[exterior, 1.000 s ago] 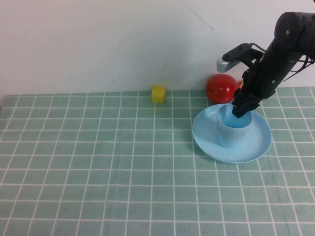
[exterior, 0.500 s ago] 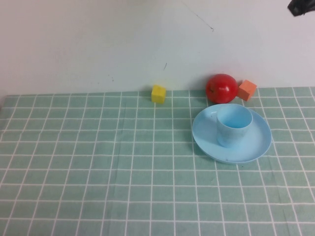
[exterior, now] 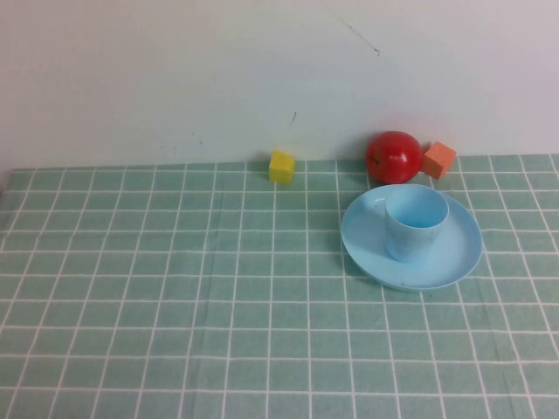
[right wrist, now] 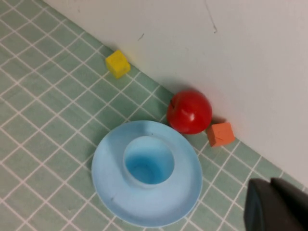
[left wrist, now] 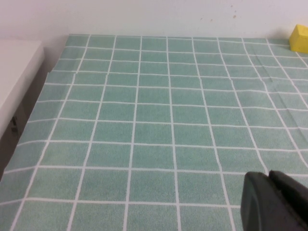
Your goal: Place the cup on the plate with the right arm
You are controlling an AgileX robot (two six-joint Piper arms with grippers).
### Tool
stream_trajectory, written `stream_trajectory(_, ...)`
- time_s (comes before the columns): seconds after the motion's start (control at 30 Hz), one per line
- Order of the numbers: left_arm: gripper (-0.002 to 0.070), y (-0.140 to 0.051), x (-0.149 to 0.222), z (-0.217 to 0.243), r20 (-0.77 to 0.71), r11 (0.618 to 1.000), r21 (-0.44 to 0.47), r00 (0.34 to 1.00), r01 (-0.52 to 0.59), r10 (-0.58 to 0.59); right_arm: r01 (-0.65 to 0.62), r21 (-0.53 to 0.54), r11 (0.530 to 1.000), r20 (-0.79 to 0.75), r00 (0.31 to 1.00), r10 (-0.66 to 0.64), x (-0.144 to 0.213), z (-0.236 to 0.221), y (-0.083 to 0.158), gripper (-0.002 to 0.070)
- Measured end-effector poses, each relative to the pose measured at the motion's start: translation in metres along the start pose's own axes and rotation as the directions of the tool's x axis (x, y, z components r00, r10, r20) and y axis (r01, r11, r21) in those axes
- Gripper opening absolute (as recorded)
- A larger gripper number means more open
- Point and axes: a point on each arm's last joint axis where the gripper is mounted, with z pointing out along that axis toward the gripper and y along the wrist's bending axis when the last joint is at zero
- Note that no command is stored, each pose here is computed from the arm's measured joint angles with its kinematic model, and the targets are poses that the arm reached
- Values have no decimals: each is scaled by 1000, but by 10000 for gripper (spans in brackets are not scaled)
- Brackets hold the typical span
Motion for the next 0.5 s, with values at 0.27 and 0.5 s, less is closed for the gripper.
stream_trajectory(0.27, -3, 0, 0, 0, 0, 1000, 0, 1000, 0, 0, -57, -48, 997, 87, 994, 61, 102, -32, 66, 3)
stream_trajectory(0.5, -4, 0, 0, 0, 0, 1000, 0, 1000, 0, 0, -74, -13, 997, 278, 958, 75, 170, -73, 112, 3)
